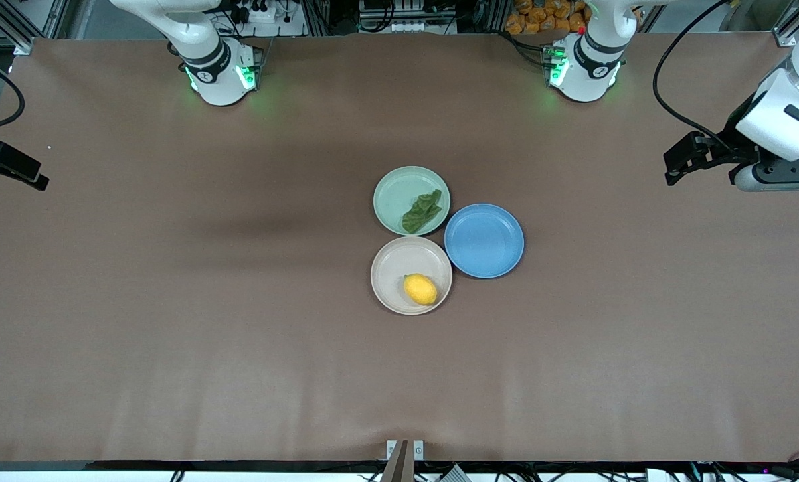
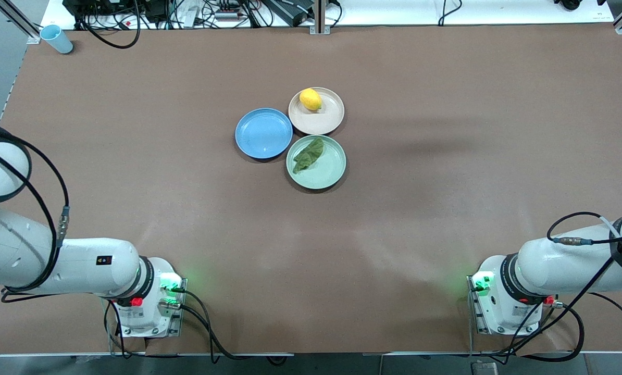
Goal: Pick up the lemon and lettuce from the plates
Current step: 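Move the left gripper over the lemon while the right gripper advances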
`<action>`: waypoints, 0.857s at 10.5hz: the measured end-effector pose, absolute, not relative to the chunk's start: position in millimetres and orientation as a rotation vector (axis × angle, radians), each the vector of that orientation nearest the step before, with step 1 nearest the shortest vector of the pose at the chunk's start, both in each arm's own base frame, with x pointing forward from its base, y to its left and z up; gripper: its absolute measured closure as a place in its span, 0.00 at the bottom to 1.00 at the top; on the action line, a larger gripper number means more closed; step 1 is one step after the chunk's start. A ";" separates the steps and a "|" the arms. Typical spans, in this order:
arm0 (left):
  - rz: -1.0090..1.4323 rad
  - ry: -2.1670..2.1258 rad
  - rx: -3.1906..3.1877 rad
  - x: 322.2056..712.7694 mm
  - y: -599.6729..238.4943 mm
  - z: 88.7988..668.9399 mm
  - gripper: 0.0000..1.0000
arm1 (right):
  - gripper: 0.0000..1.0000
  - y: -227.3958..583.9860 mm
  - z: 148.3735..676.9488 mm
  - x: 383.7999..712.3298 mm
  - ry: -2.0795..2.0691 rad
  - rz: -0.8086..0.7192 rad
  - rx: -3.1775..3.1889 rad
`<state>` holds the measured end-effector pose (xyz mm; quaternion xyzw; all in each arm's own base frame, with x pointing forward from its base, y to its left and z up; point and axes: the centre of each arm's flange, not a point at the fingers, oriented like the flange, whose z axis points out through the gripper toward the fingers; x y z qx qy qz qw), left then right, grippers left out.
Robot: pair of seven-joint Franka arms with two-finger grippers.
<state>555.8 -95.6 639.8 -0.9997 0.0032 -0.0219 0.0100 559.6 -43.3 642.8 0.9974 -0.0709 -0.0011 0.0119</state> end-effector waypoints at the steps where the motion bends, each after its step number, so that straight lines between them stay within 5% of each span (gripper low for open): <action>1: -0.068 0.010 -3.121 555.8 -95.6 639.8 0.00 | 0.00 -43.2 642.8 559.7 -0.221 -0.003 3.110; 9: -0.031 0.076 -3.132 574.0 -126.1 605.1 0.00 | 0.00 -42.0 639.1 560.0 -0.221 -0.018 3.112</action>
